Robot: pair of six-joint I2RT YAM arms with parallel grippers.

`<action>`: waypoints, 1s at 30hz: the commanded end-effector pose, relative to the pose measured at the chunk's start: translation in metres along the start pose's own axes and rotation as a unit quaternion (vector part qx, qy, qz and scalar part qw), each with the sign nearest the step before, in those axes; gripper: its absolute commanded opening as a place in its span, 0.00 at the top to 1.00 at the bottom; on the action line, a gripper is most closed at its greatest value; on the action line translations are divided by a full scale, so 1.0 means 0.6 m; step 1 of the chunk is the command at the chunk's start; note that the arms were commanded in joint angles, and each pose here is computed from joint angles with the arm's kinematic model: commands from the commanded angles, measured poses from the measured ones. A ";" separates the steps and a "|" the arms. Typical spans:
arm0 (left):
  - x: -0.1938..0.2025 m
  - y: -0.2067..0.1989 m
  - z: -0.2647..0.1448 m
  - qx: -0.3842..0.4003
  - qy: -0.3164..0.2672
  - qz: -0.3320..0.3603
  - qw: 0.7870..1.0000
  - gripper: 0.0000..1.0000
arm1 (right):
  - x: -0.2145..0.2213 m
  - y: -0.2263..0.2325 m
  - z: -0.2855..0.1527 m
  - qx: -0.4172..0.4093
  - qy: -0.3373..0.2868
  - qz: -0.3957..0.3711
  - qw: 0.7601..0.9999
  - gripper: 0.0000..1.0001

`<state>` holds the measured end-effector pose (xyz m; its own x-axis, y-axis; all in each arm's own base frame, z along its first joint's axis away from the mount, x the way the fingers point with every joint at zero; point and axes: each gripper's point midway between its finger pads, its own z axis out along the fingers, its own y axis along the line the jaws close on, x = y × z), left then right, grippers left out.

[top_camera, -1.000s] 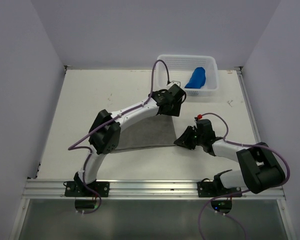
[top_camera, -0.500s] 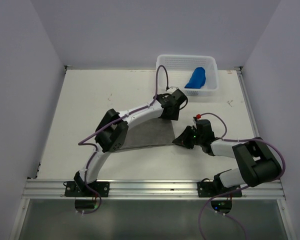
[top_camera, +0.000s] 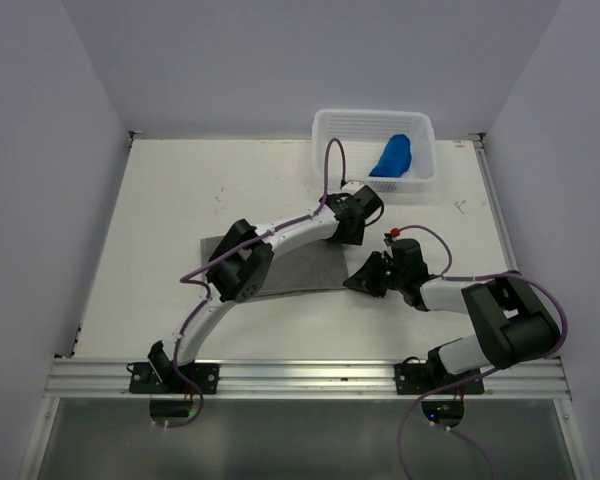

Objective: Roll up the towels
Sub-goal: Roll the towel

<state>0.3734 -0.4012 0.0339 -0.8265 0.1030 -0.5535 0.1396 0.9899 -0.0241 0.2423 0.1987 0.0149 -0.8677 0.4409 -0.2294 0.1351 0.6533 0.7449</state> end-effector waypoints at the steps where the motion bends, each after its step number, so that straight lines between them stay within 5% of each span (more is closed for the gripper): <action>1: 0.003 0.011 0.005 -0.023 -0.005 0.000 1.000 0.37 | 0.023 -0.041 -0.002 0.040 0.017 -0.004 0.999 0.85; 10: -0.031 0.010 -0.008 -0.030 -0.040 0.001 0.999 0.42 | 0.030 -0.049 -0.006 0.046 0.020 -0.005 0.999 0.89; 22: 0.007 0.048 0.018 -0.082 -0.014 0.032 0.996 0.57 | 0.019 -0.047 -0.012 0.052 0.008 -0.050 0.997 0.98; 30: 0.003 0.027 0.024 -0.057 -0.017 0.020 0.998 0.91 | 0.015 -0.048 -0.019 0.069 0.004 -0.081 0.994 1.00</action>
<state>0.3768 -0.3826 0.0247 -0.8037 0.1560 -0.5742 0.1179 0.9876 0.1032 0.2394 0.1912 0.0148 -0.8668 0.3673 -0.3373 0.0368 0.7217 0.6912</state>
